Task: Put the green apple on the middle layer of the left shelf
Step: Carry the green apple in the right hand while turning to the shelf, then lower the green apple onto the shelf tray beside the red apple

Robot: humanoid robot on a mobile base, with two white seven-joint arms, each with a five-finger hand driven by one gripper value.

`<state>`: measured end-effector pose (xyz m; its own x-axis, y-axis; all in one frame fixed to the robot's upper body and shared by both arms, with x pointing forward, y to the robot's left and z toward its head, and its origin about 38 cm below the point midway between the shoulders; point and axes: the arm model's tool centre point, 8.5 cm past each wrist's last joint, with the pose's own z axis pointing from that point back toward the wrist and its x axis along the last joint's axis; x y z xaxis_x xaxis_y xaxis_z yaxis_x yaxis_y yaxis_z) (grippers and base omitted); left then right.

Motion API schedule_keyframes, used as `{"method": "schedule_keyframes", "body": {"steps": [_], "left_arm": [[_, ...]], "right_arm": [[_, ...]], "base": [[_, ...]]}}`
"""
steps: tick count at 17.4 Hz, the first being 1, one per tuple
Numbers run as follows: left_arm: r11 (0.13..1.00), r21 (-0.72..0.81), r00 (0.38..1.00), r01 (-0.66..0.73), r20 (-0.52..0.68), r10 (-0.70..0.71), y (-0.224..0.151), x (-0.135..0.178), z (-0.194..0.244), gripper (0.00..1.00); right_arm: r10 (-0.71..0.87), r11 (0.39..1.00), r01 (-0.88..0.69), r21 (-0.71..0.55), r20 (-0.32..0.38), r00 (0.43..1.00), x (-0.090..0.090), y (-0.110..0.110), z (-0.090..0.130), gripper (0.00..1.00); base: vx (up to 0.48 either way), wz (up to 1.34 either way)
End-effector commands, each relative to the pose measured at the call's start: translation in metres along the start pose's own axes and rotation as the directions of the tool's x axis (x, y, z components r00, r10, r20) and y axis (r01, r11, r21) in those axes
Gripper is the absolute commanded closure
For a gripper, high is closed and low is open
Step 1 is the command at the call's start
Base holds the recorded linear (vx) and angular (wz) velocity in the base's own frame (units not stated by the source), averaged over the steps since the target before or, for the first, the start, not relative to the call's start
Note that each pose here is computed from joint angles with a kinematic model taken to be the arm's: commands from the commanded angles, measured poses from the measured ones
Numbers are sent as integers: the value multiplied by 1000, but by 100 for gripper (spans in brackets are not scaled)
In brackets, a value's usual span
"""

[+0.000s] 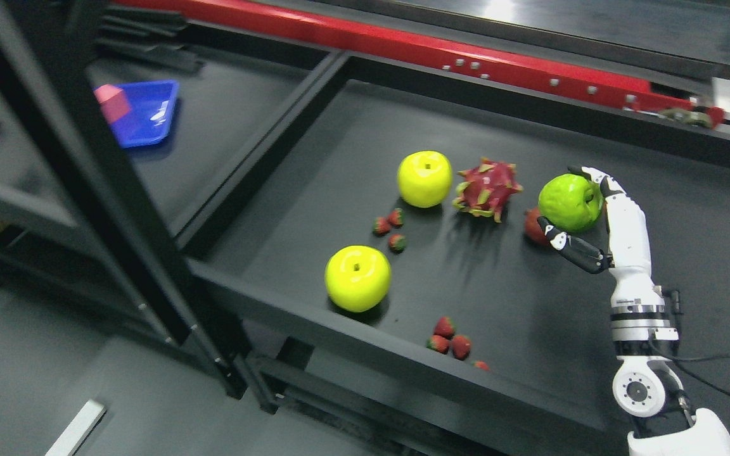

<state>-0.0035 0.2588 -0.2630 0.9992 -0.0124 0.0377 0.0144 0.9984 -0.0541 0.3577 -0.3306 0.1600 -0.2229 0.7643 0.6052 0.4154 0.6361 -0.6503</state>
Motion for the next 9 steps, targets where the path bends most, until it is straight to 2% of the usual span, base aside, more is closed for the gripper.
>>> {"method": "schedule_keyframes", "body": {"steps": [1,5,6,9], "left_arm": [[1000,18,1000,1,-1,-1,11,0,2,0],[1000,18,1000,1,1,-1,11,0,2,0],[1000,18,1000,1,-1,-1,11,-1,2,0],[1000,17,1000,1,-1,-1,11,0,2,0]], "right_arm": [[1,1000,-1,3,2,1000,0,0,0,100],[2,1000,-2,14,4,1000,0,1,0,100],[-4,1000,4,21,24,1000,2,2,2,100],[-99,981,61,183,207,973,28,31,23,100]], "base": [[213,-1225],[179,-897],[129,-443],[116,-360]]}}
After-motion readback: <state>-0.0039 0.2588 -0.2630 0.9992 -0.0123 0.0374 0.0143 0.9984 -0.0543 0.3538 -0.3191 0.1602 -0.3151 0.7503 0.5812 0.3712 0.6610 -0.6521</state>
